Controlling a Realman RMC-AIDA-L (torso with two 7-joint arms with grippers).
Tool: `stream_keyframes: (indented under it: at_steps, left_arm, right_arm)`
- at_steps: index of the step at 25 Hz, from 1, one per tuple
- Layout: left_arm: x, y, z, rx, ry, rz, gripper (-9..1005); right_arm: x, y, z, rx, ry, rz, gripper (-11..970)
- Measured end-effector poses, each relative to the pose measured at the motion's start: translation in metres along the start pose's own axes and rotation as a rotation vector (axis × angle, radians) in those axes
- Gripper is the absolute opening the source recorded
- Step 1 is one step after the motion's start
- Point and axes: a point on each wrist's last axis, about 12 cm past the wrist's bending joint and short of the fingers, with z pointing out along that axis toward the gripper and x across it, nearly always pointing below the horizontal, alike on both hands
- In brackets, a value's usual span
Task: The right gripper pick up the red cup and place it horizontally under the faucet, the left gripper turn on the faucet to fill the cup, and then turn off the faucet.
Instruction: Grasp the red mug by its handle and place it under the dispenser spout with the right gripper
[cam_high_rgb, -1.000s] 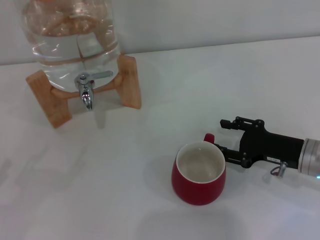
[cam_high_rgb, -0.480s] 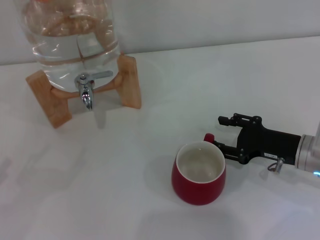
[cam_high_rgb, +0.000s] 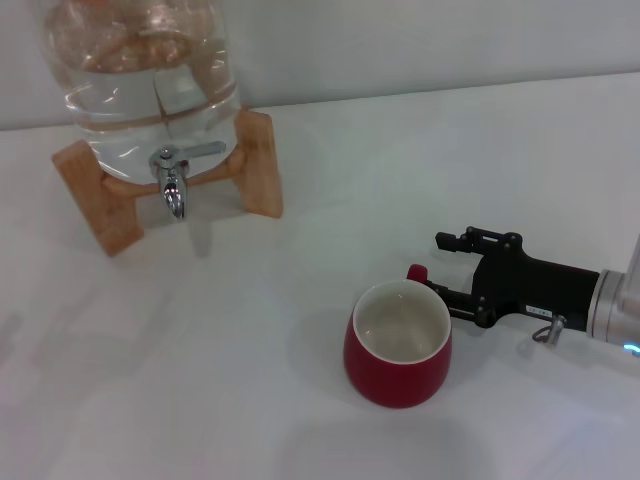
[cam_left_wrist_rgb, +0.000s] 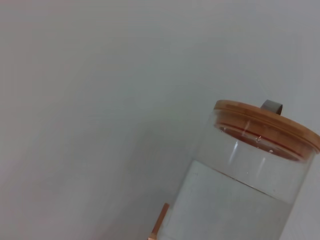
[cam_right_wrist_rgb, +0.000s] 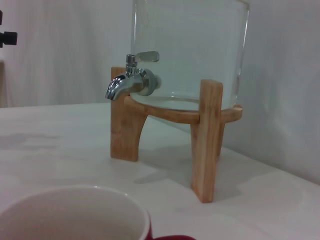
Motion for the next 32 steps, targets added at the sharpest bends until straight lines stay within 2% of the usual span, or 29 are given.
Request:
stream_keyframes:
  at_steps: [24, 26, 32]
  left_arm:
    - [0.0007, 0.0002, 0.0000, -0.002, -0.011, -0.013, 804]
    - [0.0007, 0.0002, -0.0001, -0.002, -0.011, -0.013, 804]
    - [0.0009, 0.0003, -0.0006, -0.003, -0.011, -0.014, 805]
  right_arm:
    - [-0.0008, 0.0036, 0.0025, -0.008, -0.014, 0.010, 653]
    - [-0.0009, 0.0038, 0.0027, -0.010, -0.014, 0.008, 521]
    - [-0.0015, 0.0037, 0.0031, -0.012, -0.016, 0.005, 398]
